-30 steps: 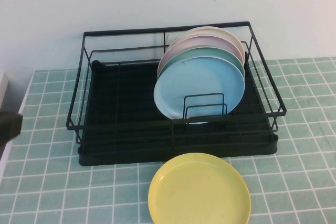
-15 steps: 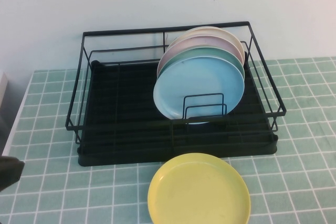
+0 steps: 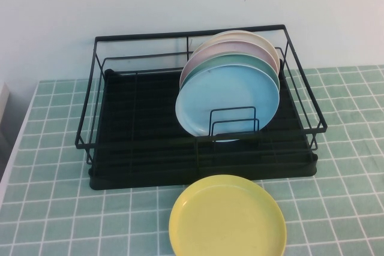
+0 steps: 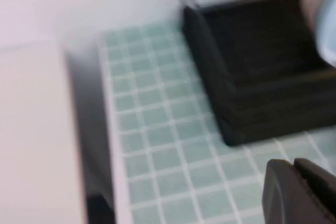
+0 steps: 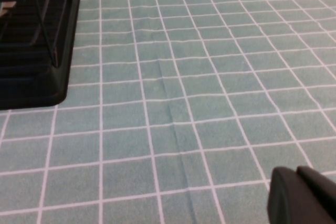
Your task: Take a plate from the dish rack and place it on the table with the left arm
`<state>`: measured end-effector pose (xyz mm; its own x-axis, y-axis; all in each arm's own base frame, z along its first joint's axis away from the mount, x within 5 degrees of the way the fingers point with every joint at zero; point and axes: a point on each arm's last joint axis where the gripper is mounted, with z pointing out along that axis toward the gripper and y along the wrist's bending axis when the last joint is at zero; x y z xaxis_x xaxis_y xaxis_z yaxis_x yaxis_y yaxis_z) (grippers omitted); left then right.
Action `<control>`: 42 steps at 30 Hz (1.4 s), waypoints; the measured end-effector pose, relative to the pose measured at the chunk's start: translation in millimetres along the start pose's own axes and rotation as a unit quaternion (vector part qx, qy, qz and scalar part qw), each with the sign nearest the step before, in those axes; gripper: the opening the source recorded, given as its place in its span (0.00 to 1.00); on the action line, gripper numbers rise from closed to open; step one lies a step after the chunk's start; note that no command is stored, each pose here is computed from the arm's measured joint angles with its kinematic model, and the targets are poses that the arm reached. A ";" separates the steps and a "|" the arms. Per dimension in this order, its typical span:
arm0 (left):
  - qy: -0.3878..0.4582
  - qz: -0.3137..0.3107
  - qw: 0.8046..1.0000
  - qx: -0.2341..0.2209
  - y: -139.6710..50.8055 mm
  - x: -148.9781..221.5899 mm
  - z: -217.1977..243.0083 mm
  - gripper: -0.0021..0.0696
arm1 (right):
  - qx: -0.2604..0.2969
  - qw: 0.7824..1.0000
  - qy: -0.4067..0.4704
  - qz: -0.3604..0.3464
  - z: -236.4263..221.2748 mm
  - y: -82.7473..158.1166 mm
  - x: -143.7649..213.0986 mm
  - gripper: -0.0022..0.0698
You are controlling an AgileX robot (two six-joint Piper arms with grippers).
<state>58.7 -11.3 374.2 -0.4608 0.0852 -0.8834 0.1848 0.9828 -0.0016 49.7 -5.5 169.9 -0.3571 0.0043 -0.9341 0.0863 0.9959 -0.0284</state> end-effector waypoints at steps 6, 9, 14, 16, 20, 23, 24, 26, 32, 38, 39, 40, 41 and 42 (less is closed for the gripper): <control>-0.073 -0.022 0.996 -0.051 6.3 55.2 24.8 0.03 | 0.000 1.000 0.000 0.000 0.0 0.0 0.0 0.03; -0.091 -0.029 0.994 -0.047 5.5 86.4 39.2 0.03 | 0.000 1.000 0.000 0.000 0.0 0.0 0.0 0.03; -0.115 -0.058 0.991 -0.040 3.7 140.6 63.2 0.03 | 0.000 1.000 0.000 0.000 0.0 0.0 0.0 0.03; -0.122 -0.070 0.989 -0.036 3.2 157.7 72.7 0.03 | 0.000 1.000 0.000 0.000 0.0 0.0 0.0 0.03; -0.117 -0.092 0.988 -0.030 3.1 177.0 86.8 0.03 | 0.000 1.000 0.000 0.000 0.0 0.0 0.0 0.03; -0.115 -0.095 0.988 -0.028 2.8 177.6 87.0 0.03 | 0.000 1.000 0.000 0.000 0.0 0.0 0.0 0.03; -0.110 -0.096 0.989 -0.027 2.6 178.4 87.2 0.03 | 0.000 1.000 0.000 0.000 0.0 0.0 0.0 0.03; -0.109 -0.096 0.989 -0.027 2.5 178.6 87.1 0.03 | 0.000 1.000 0.000 0.000 0.0 0.0 0.0 0.03; -0.108 -0.096 0.989 -0.027 2.4 178.8 87.2 0.03 | 0.000 1.000 0.000 0.000 0.0 0.0 0.0 0.03; -0.108 -0.096 0.989 -0.027 2.4 178.8 87.2 0.03 | 0.000 1.000 0.000 0.000 0.0 0.0 0.0 0.03; -0.108 -0.096 0.989 -0.027 2.4 178.8 87.2 0.03 | 0.000 1.000 0.000 0.000 0.0 0.0 0.0 0.03; -0.108 -0.096 0.989 -0.027 2.4 178.8 87.2 0.03 | 0.000 1.000 0.000 0.000 0.0 0.0 0.0 0.03; -0.108 -0.096 0.989 -0.027 2.4 178.8 87.2 0.03 | 0.000 1.000 0.000 0.000 0.0 0.0 0.0 0.03; -0.108 -0.096 0.989 -0.027 2.4 178.8 87.2 0.03 | 0.000 1.000 0.000 0.000 0.0 0.0 0.0 0.03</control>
<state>52.4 -8.0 175.3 -0.2855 -0.1362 -0.9487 0.0631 0.9850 -0.1604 49.7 -5.5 169.9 -0.3571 0.0043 -0.9341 0.0863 0.9959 -0.0284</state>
